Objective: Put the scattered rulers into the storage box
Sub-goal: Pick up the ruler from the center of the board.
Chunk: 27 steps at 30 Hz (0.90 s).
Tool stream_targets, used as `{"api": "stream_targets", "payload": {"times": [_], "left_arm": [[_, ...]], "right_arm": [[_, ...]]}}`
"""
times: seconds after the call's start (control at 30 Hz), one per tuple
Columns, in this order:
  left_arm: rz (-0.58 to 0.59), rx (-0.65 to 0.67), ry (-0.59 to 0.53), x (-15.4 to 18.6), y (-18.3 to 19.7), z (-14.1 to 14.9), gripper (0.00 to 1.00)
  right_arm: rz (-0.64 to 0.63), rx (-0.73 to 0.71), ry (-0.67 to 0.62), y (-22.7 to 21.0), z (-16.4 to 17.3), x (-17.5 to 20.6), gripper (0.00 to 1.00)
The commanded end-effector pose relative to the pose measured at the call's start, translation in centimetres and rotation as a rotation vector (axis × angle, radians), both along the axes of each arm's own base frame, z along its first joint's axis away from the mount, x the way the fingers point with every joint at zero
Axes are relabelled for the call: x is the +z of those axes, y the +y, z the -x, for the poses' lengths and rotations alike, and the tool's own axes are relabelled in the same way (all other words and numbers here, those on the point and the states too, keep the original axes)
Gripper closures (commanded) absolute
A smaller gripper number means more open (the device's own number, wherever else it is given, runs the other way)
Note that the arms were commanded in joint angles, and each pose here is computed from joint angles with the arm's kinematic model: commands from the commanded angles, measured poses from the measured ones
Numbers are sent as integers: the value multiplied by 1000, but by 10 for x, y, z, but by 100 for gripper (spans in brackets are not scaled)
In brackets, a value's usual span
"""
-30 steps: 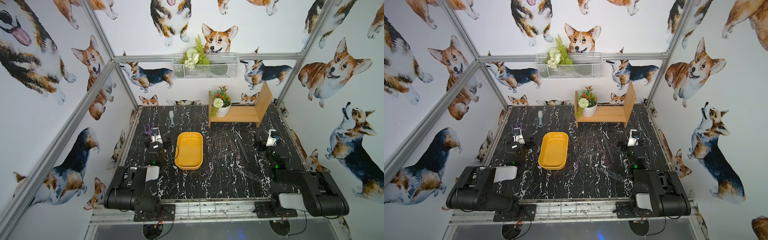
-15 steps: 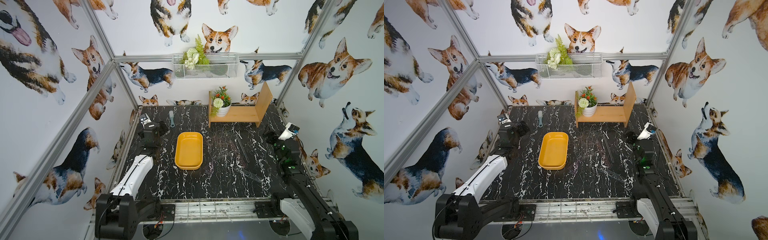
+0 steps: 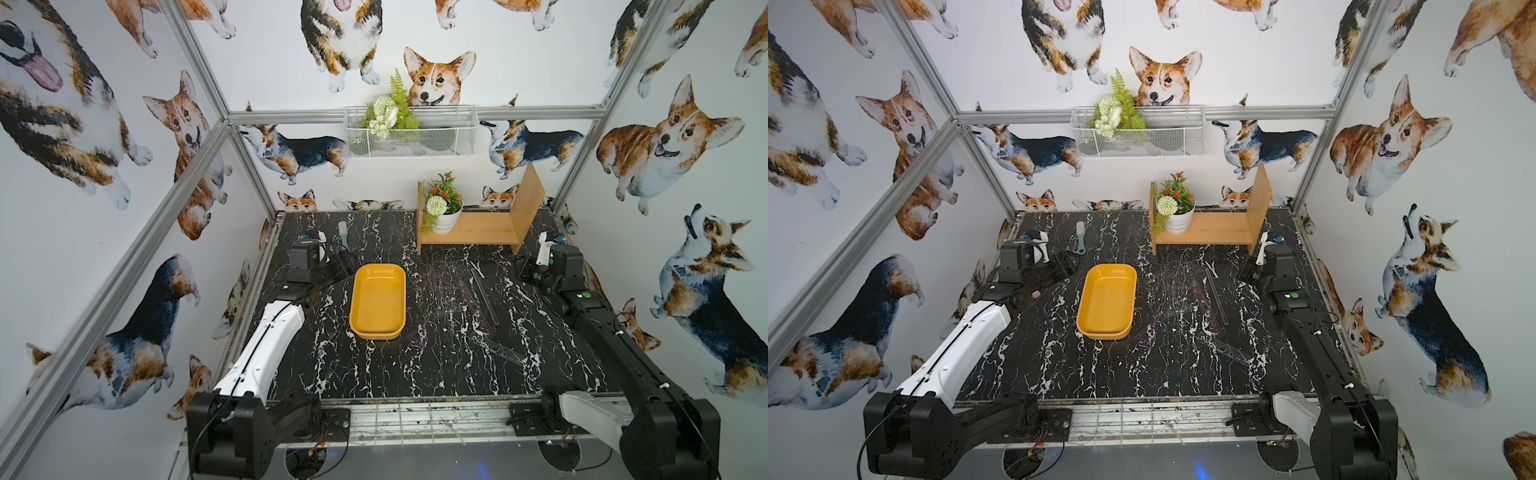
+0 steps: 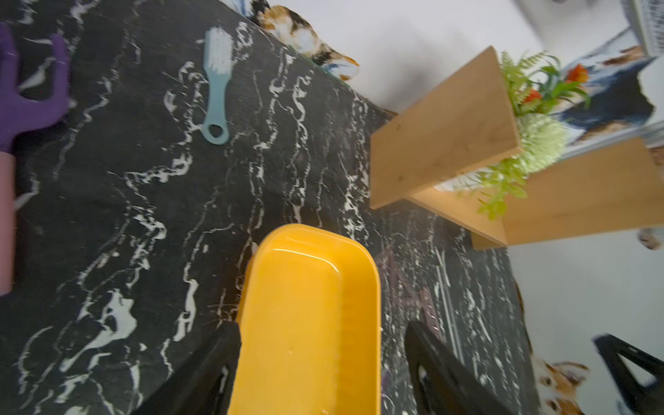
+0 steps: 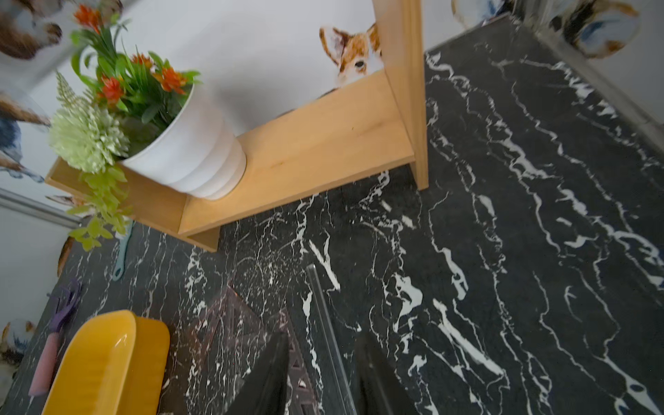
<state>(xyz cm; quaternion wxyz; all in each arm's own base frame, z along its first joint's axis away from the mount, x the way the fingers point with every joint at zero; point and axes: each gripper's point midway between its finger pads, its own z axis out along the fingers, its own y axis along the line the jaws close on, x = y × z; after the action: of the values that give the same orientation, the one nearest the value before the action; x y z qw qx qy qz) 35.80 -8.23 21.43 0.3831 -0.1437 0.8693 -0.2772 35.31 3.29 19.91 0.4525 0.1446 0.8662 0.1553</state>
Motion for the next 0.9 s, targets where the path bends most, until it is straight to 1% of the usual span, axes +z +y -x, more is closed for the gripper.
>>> {"api": "stream_targets", "payload": {"times": [0.0,0.07,0.13,0.2,0.23,0.3,0.43,0.5,0.57,0.87], "left_arm": [[116,-142,28,11,-29,19,22],[161,-178,32,14,-39,23,22],[203,-216,41,14,-52,29,25],[212,-243,54,13,-63,35,29],[214,-257,58,12,-70,37,30],[228,-286,67,12,-83,43,30],[246,-343,69,13,-111,52,31],[247,-365,74,11,-122,57,32],[257,-384,79,8,-132,61,32],[292,-427,92,1,-158,68,32]], "right_arm": [[12,78,132,22,10,-25,67],[12,108,172,32,11,-35,68],[29,133,235,40,14,-48,72],[64,142,292,44,18,-60,73],[82,148,318,46,20,-66,73],[117,164,378,50,25,-80,72],[168,184,458,54,36,-103,72],[196,182,493,54,41,-112,69],[222,178,517,53,45,-120,65],[292,167,599,46,55,-144,62]]}}
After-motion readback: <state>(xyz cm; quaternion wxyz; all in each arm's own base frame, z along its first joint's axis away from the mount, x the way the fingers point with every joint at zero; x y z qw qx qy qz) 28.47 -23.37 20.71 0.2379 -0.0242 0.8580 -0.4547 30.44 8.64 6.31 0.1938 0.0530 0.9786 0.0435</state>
